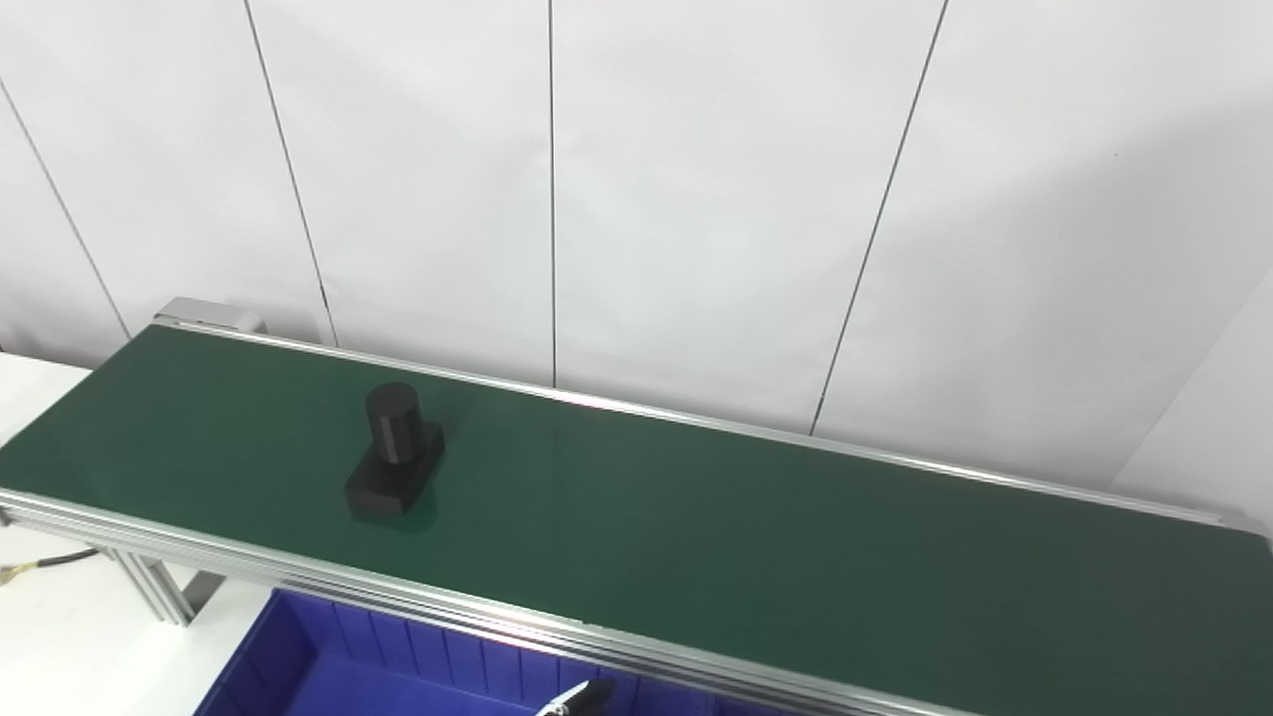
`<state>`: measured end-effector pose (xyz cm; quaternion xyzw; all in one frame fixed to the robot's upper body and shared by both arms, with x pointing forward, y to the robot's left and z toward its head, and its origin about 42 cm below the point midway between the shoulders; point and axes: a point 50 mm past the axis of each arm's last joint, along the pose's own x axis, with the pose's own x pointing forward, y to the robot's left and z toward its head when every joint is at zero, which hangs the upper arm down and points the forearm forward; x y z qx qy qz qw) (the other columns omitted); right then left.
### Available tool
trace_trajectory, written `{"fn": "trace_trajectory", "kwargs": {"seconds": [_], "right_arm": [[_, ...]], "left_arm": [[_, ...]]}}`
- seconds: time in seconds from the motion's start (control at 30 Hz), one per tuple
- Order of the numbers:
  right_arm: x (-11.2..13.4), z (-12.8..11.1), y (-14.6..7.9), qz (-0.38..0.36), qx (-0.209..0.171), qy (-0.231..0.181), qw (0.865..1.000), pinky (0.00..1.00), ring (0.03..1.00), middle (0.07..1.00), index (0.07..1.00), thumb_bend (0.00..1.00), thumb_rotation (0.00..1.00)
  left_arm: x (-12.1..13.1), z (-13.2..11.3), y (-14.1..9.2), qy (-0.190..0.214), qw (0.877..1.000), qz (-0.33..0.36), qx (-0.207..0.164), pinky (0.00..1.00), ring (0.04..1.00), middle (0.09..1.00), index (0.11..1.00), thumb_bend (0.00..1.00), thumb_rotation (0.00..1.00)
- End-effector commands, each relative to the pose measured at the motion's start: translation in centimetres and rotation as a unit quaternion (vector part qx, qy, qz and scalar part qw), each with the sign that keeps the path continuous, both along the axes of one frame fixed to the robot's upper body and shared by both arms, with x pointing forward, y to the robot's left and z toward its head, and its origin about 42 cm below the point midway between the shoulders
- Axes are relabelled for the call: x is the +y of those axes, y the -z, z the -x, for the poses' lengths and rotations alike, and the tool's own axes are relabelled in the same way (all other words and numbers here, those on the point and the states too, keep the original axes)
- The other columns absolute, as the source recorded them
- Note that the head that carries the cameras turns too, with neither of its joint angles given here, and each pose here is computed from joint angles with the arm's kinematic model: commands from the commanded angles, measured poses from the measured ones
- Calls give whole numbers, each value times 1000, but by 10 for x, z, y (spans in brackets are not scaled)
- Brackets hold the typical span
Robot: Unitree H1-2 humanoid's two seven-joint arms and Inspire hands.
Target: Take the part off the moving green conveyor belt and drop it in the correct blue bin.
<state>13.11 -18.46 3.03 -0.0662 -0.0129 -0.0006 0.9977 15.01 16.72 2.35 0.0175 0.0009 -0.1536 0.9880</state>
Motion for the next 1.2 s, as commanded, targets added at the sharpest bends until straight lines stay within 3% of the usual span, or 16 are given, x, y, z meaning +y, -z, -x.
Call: {"fn": "trace_trajectory", "kwargs": {"seconds": [0.0, 0.23, 0.3, 0.47, 0.93, 1.1, 1.17], "right_arm": [[-6, -11, -20, 7, -69, 22, 997, 1000, 1000, 1000, 1000, 758, 882], [-23, -48, -59, 25, -165, 39, 985, 1000, 1000, 1000, 1000, 798, 853], [-27, -61, -67, 44, -189, 39, 980, 1000, 1000, 1000, 1000, 840, 914], [-35, -91, -85, 92, -227, 26, 969, 1000, 1000, 1000, 1000, 838, 982], [-30, -144, -126, 171, -225, -20, 959, 968, 984, 988, 1000, 781, 995], [-29, -160, -132, 179, -219, -43, 958, 964, 986, 982, 1000, 762, 924], [-29, -167, -133, 177, -217, -49, 959, 893, 955, 967, 996, 779, 898]], "left_arm": [[1, -6, -12, 0, 999, 9, -40, 814, 899, 907, 865, 866, 858], [0, -8, -12, -2, 999, 16, -38, 813, 899, 908, 865, 886, 851], [0, -9, -12, -1, 999, 12, -40, 806, 891, 895, 859, 870, 852], [0, -8, -12, -1, 999, 12, -40, 803, 889, 891, 857, 863, 854], [-2, -10, -12, -3, 999, 6, -42, 803, 885, 897, 862, 864, 858], [1, -9, -13, -3, 999, 7, -43, 801, 882, 890, 857, 854, 850], [2, -8, -13, -4, 999, 5, -44, 793, 877, 890, 856, 858, 851]]}}
